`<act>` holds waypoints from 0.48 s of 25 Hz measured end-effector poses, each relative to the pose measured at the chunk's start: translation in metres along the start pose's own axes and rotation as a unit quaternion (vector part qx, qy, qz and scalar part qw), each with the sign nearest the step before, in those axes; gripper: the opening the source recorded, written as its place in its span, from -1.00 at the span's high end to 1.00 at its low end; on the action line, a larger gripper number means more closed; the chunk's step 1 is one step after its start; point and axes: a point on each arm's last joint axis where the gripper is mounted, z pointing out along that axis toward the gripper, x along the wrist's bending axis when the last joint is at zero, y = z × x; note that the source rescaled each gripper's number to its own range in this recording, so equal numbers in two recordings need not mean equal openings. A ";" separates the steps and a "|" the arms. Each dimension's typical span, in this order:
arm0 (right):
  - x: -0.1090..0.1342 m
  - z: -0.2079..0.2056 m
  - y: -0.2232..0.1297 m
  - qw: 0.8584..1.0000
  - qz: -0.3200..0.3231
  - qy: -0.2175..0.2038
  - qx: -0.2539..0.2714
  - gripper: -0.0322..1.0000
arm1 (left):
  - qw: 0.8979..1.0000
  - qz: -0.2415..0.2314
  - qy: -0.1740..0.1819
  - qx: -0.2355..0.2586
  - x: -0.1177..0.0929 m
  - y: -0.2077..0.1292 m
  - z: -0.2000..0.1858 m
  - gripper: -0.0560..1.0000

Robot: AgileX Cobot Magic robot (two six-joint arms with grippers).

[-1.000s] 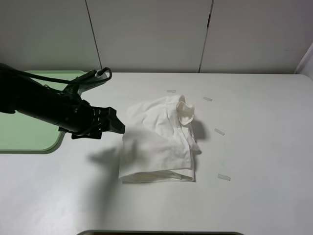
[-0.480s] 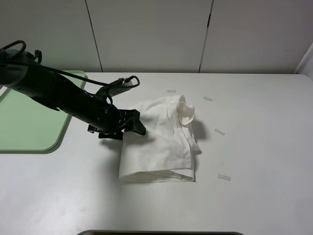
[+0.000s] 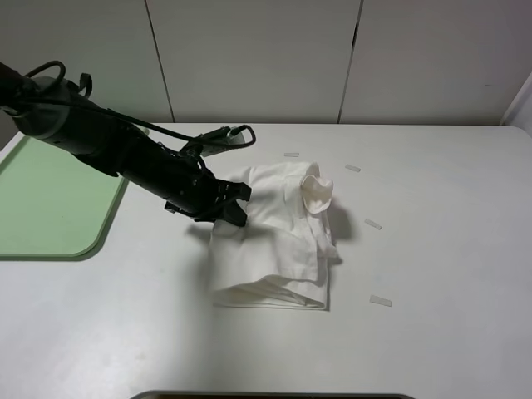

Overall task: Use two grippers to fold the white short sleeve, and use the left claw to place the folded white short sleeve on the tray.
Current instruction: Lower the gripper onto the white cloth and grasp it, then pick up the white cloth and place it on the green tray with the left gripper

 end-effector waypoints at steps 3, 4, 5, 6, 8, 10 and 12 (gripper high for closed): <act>0.000 0.000 0.000 1.000 0.000 0.000 0.000 -1.00 | 1.000 0.030 0.006 0.005 -0.002 0.003 -0.003 0.62; 0.000 0.000 0.000 1.000 0.000 0.000 0.000 -1.00 | 0.998 0.054 0.013 0.011 -0.003 0.005 -0.006 0.62; 0.000 0.000 0.000 1.000 0.000 0.000 0.000 -1.00 | 0.997 0.073 0.017 0.013 -0.004 0.006 -0.008 0.62; 0.000 0.000 0.000 1.000 0.000 0.000 0.000 -1.00 | 0.996 0.089 0.022 0.014 -0.006 0.009 -0.012 0.62; 0.000 0.000 0.000 1.000 0.000 0.000 0.000 -1.00 | 0.983 0.171 0.053 0.030 -0.008 0.015 -0.023 0.62; 0.000 0.000 0.000 1.000 0.000 0.000 0.000 -1.00 | 0.960 0.252 0.113 0.040 -0.008 0.027 -0.049 0.62; 0.000 0.000 0.000 1.000 0.000 0.000 0.000 -1.00 | 0.938 0.296 0.172 0.049 0.001 0.036 -0.069 0.62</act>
